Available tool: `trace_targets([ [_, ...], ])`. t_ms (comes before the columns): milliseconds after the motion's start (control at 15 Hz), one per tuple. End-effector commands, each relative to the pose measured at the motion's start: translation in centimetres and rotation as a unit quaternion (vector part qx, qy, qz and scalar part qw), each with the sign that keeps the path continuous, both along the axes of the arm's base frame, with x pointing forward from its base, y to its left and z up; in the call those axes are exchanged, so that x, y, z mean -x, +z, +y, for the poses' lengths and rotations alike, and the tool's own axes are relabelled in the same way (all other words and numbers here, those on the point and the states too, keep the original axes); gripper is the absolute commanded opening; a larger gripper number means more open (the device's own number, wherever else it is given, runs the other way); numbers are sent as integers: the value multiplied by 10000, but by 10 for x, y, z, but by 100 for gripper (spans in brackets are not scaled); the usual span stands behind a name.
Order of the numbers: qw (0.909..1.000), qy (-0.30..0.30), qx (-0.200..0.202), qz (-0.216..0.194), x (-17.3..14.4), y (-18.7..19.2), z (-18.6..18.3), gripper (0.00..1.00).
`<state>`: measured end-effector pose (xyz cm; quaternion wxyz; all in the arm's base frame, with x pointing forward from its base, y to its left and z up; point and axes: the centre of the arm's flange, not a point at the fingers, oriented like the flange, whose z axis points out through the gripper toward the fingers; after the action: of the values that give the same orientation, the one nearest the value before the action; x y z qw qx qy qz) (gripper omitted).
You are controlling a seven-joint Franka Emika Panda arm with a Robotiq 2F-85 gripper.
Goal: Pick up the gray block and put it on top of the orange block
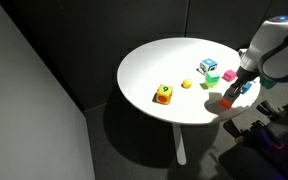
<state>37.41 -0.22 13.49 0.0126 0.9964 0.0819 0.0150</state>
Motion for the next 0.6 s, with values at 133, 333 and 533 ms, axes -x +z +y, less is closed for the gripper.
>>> trace_targets([
  [133, 10000, 31, -7, -53, 6, -3, 2, 78],
  [333, 10000, 44, -18, -59, 6, -1, 3, 92],
  [533, 10000, 64, -44, -37, 6, 5, 5, 100],
])
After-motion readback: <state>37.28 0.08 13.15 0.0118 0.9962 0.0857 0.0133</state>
